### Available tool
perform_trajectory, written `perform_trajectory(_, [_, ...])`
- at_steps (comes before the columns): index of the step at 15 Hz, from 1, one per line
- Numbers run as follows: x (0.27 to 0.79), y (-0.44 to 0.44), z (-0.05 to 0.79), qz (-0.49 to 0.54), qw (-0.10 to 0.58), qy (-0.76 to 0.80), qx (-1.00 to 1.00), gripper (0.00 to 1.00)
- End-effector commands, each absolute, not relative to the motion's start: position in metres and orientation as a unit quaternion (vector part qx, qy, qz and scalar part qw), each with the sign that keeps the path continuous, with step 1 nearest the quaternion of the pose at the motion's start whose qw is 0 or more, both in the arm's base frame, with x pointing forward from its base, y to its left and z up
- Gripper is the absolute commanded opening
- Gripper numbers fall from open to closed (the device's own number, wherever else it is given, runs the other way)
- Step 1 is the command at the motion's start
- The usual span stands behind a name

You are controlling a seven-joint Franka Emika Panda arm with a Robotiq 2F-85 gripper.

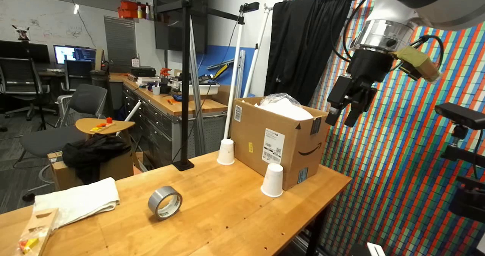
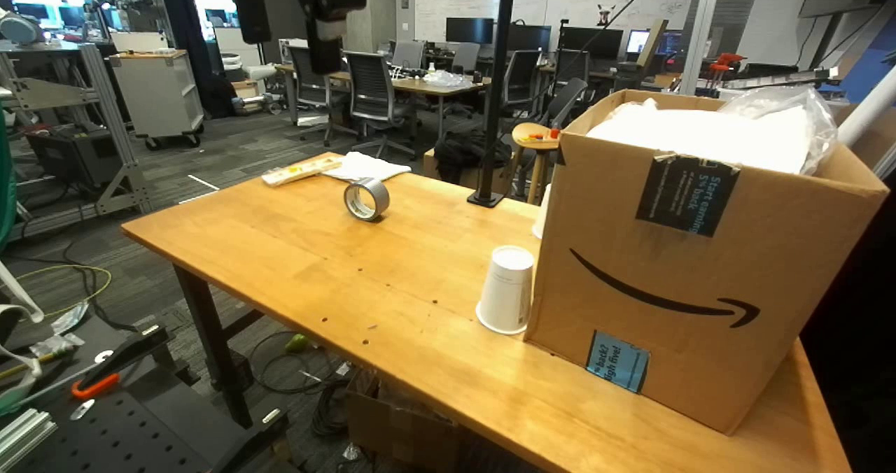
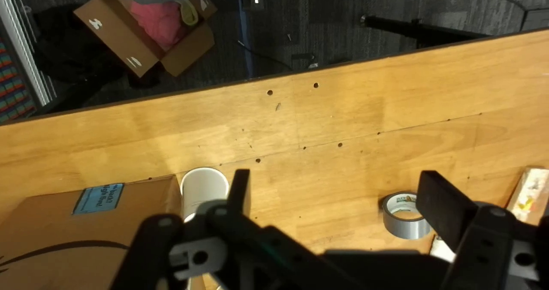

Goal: Move the seal tape

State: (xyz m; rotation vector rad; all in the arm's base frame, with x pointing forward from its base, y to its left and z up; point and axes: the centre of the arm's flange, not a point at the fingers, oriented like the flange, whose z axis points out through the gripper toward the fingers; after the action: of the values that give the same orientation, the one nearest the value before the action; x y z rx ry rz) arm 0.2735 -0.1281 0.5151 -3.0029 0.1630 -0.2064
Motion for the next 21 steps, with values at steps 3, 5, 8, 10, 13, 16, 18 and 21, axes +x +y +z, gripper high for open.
perform_trajectory(3, [0.305, -0.078, 0.490, -0.060, 0.056, 0.014, -0.997, 1.00])
perform_trajectory(5, [0.320, -0.055, 0.479, -0.049, 0.053, -0.001, -0.997, 1.00])
perform_trajectory(8, [0.352, -0.013, 0.466, -0.045, 0.060, -0.014, -0.997, 1.00])
perform_trajectory(10, [0.374, 0.014, 0.458, -0.046, 0.066, -0.016, -0.997, 1.00])
perform_trajectory(13, [0.401, 0.047, 0.445, -0.049, 0.071, -0.015, -0.996, 1.00])
perform_trajectory(16, [0.435, 0.076, 0.429, -0.052, 0.075, -0.013, -0.996, 1.00])
perform_trajectory(18, [0.454, 0.095, 0.422, -0.052, 0.076, -0.016, -0.996, 1.00])
perform_trajectory(21, [0.479, 0.123, 0.406, -0.049, 0.080, -0.031, -0.995, 1.00])
